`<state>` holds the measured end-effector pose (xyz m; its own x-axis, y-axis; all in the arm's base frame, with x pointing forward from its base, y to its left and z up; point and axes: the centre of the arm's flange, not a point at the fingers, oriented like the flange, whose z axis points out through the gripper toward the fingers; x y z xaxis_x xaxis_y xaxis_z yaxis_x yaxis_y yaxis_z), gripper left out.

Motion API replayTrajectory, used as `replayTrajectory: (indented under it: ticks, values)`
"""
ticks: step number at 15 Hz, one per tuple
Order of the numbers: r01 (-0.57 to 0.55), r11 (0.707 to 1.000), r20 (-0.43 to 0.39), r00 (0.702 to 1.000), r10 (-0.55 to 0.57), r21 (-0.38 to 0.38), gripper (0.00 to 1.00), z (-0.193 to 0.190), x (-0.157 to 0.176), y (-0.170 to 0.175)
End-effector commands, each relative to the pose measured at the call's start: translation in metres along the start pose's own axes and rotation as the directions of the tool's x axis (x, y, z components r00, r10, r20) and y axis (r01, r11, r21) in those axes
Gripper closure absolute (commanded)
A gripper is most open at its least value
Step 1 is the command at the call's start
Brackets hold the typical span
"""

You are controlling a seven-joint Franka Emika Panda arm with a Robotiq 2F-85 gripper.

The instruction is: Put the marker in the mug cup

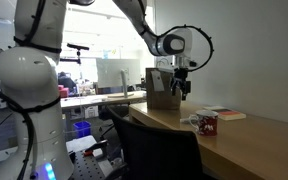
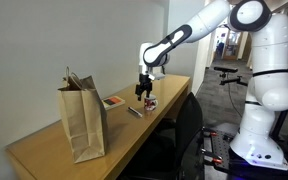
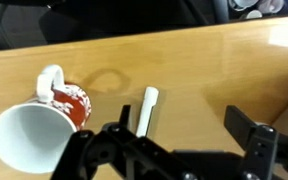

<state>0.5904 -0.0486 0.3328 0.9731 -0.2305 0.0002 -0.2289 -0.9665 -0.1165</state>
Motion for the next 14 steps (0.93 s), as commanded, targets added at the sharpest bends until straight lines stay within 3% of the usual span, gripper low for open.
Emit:
replayTrajectory:
  ticks: [1,9,14]
  values:
    - [0.019,1.000,-0.010,1.000,-0.019,0.009,0.00,0.016,0.039,-0.005]
    - [-0.055,0.998,0.047,0.997,0.055,-0.005,0.00,0.064,0.074,0.032]
    - [-0.044,0.999,0.106,0.993,0.043,0.006,0.00,0.106,0.072,0.020]
